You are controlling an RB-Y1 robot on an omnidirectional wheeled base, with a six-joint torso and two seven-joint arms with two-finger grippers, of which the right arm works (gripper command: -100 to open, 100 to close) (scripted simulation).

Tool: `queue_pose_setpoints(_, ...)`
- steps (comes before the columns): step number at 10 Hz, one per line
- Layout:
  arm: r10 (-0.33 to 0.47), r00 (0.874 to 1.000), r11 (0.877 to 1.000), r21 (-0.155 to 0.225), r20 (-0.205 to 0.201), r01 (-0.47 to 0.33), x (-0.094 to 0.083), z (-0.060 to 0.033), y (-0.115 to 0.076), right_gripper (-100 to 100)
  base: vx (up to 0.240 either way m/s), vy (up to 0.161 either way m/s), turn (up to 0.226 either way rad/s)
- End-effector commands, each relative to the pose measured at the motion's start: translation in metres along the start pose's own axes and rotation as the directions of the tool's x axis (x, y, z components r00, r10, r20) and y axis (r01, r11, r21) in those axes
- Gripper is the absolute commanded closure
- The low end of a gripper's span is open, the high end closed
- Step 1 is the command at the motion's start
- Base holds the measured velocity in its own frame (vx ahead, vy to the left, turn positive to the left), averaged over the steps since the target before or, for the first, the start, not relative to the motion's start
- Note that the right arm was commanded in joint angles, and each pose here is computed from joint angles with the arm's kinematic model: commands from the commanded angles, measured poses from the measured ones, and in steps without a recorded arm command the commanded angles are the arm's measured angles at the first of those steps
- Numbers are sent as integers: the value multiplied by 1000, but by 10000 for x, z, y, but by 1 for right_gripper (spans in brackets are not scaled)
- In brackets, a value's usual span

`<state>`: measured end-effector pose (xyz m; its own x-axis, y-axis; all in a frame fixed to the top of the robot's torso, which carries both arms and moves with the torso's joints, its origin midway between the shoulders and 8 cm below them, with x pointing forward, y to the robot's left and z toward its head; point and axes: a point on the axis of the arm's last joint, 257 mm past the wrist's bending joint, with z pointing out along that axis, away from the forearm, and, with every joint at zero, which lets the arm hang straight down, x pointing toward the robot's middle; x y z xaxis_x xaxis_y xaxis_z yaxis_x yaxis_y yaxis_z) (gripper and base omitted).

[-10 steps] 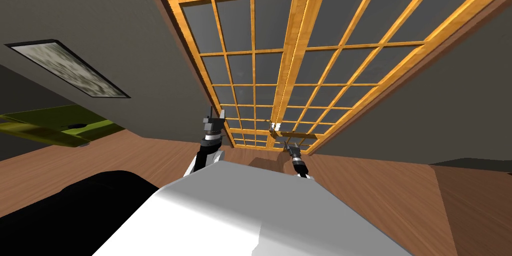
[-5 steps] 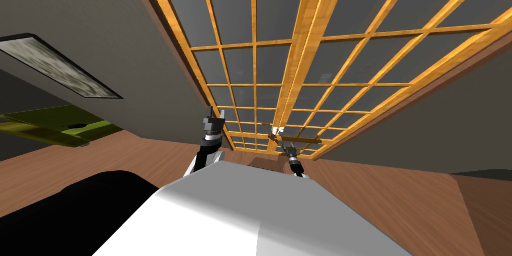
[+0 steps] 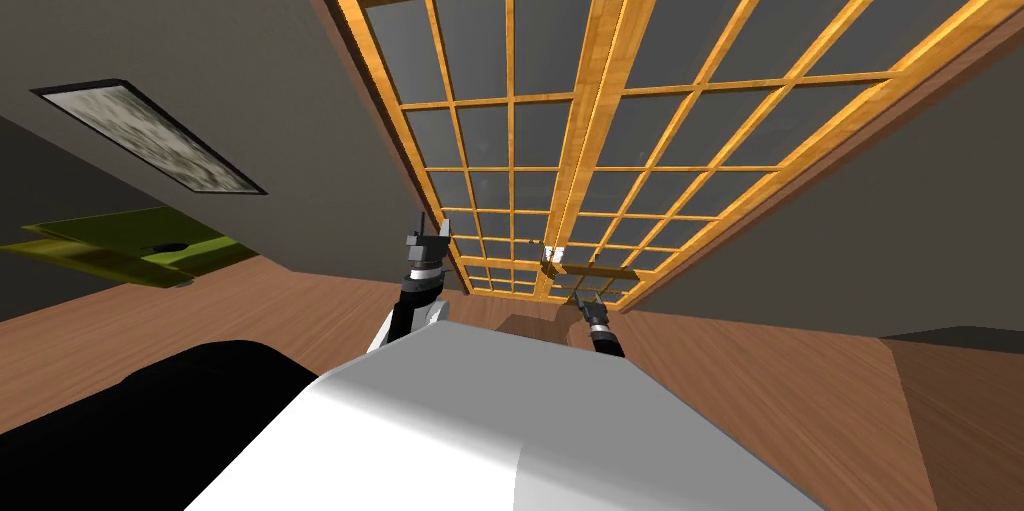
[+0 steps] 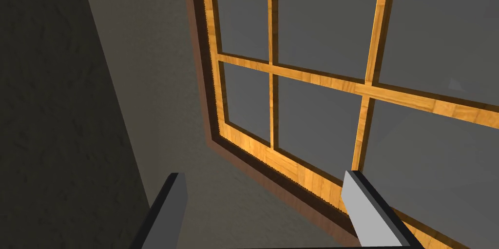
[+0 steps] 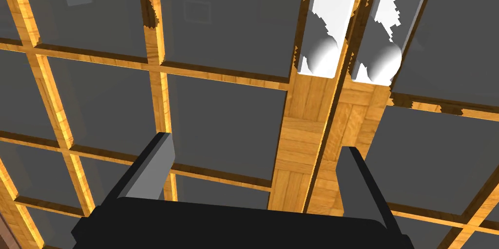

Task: Pull the door open

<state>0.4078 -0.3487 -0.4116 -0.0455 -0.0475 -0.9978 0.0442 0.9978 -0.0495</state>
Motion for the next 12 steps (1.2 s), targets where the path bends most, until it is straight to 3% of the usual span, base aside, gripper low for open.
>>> queue_pose_setpoints(1,-22,1000,999,43,-23,23,68,-100,-285,-100,-197,-51,26)
queue_pose_setpoints(6,-63,994,980,181,-89,79,234,-517,-1042,-100,-159,-47,51)
queue_pose_setpoints(7,-63,994,980,181,-89,79,234,-517,-1042,-100,-94,-34,20)
queue_pose_setpoints(8,-71,991,969,228,-110,95,276,-670,-1272,-100,-93,-43,133)
queue_pose_setpoints(12,-75,986,936,330,-150,122,349,-999,-1708,-100,-118,-55,88)
